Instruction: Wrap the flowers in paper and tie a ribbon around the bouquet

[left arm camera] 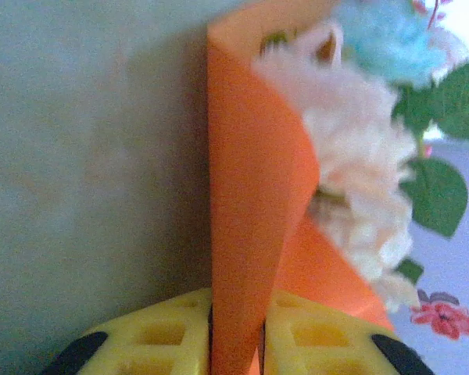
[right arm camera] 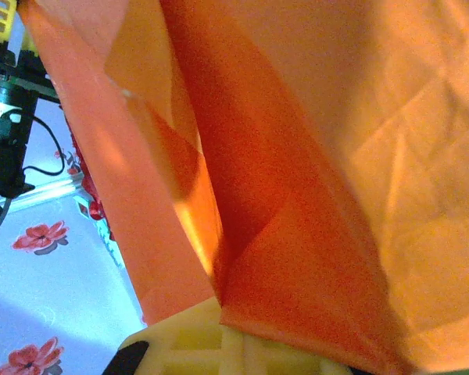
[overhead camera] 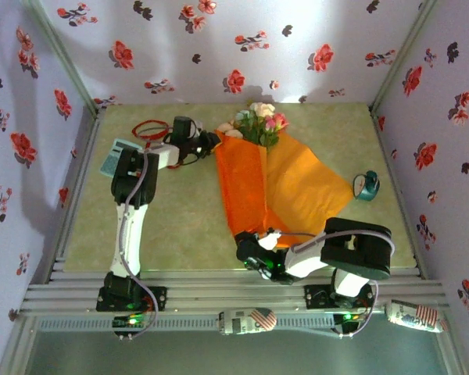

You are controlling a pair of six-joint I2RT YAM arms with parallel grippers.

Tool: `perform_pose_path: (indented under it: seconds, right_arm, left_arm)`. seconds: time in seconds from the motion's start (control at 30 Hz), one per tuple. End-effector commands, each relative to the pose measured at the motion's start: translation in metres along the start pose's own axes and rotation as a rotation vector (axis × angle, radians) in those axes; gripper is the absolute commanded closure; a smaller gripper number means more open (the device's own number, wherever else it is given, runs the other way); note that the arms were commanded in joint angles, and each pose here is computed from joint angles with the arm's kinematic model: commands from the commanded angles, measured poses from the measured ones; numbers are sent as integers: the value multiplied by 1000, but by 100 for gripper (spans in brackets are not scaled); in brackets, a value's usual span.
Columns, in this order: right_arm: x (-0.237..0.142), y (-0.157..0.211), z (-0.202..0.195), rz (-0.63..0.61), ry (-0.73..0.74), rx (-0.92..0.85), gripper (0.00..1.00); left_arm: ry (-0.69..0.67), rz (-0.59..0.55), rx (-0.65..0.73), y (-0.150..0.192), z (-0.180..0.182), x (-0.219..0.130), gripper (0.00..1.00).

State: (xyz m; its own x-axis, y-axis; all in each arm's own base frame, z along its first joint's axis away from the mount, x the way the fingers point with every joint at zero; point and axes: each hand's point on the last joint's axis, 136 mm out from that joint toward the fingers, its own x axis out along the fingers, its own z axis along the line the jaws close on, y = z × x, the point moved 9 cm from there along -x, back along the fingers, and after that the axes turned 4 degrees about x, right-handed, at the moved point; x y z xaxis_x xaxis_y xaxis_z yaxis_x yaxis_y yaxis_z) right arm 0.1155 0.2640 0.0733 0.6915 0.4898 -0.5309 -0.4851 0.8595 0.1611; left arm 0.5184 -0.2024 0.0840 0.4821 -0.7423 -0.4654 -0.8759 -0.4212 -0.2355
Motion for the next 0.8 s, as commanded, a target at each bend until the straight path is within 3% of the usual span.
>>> perform_pose_path:
  seconds: [0.0,0.2,0.27,0.3,0.33,0.37,0.53,0.63,0.67,0.77]
  right_arm:
    - [0,-4,-14,-22,39,580,100]
    - [1,-5,-14,-25,37,587,100]
    - [1,-6,-14,-27,37,587,100]
    - [1,-6,-14,-26,39,588,100]
    - [1,-5,-14,-25,39,590,100]
    - [1,-6,-15,-27,41,588,100]
    - [3,-6,-15,-19,65,577,100]
    - [0,-8,-12,-17,111,543,68]
    - [-4,-10,-8,-25,136,514,59]
    - [-28,-22,19,-90,266,346,47]
  left_arm:
    - [-39,-60,-8,-19,17,4,100]
    - [-33,-80,-12,-31,18,5,100]
    - [-32,-91,-18,-36,18,5,81]
    - [-33,-93,-20,-39,19,5,83]
    - [-34,-93,-20,-41,18,6,96]
    - [-34,-95,-21,-43,18,6,100]
    - [-39,-114,-27,-51,19,1,100]
    - [-47,-123,-24,-53,17,-4,100]
    - [-54,-123,-20,-54,15,-7,92]
    - [-76,-147,-16,-55,9,-20,74]
